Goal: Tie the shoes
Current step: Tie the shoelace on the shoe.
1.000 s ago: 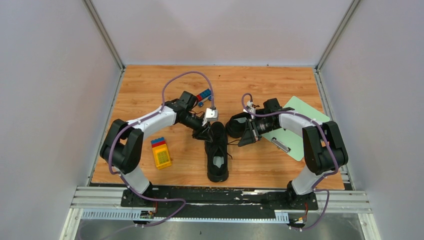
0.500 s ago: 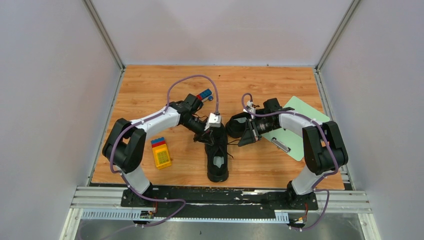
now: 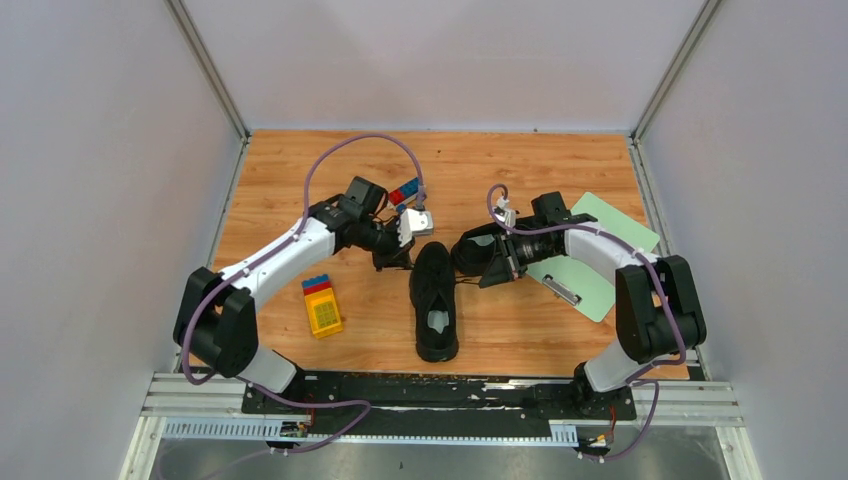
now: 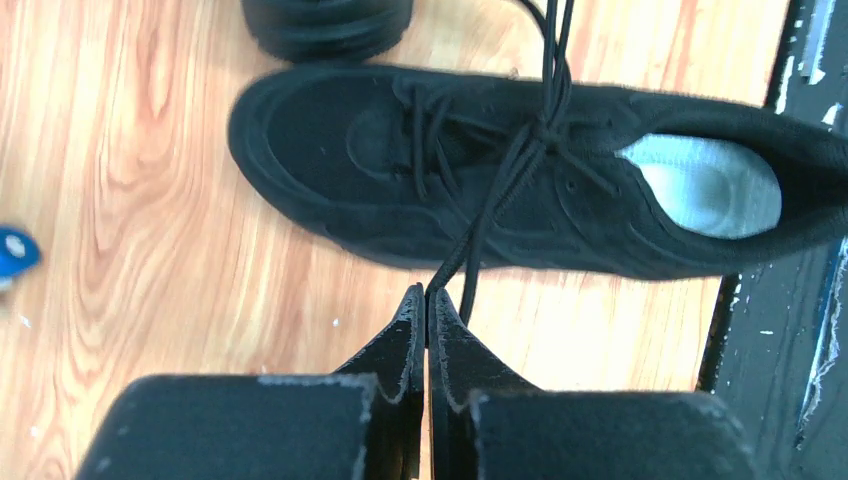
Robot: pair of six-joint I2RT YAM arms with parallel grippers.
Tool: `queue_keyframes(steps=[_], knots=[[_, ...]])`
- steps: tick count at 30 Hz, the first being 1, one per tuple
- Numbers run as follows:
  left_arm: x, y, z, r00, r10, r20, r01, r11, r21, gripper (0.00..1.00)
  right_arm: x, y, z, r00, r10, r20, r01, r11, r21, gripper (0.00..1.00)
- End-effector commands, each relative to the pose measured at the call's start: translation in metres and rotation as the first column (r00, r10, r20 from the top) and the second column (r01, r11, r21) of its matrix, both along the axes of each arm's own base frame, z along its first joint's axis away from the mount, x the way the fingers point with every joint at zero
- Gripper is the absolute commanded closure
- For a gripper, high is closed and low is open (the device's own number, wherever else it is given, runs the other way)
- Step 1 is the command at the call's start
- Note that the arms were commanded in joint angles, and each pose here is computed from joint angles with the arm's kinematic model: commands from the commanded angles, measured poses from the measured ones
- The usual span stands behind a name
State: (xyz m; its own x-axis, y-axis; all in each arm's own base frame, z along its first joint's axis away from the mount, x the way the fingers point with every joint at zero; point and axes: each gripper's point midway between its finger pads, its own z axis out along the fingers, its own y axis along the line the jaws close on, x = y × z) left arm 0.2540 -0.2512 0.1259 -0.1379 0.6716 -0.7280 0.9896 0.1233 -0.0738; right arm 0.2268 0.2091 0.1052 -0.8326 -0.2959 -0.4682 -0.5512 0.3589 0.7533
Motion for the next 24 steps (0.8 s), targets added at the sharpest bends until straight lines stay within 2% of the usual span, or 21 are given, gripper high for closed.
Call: queue_keyframes(steps=[1, 6, 8, 19, 24], knots=[[0.014, 0.045, -0.018, 0.973, 0.231, -0.004, -0.228, 0.965, 0.128, 1.0, 0.009, -0.011, -0.012, 0.998, -0.02, 0.066, 0.026, 0.996, -0.083, 1.0], [-0.011, 0.073, -0.055, 0.966, 0.253, -0.042, -0.235, 0.938, 0.255, 1.0, 0.007, -0.015, -0.023, 0.998, -0.025, 0.052, 0.031, 0.993, -0.118, 1.0], [-0.014, 0.082, -0.057, 0.967, 0.256, -0.006, -0.244, 0.93, 0.274, 1.0, 0.008, -0.017, -0.023, 0.998, -0.029, 0.057, 0.036, 0.991, -0.129, 1.0], [-0.005, 0.104, -0.055, 0.942, 0.328, 0.065, -0.331, 0.888, 0.318, 1.0, 0.004, -0.022, -0.038, 0.998, -0.05, 0.034, 0.055, 0.984, -0.168, 1.0], [-0.008, 0.106, -0.058, 0.936, 0.352, 0.013, -0.336, 0.882, 0.331, 1.0, 0.003, -0.016, -0.026, 0.999, -0.04, 0.029, 0.043, 0.993, -0.107, 1.0]])
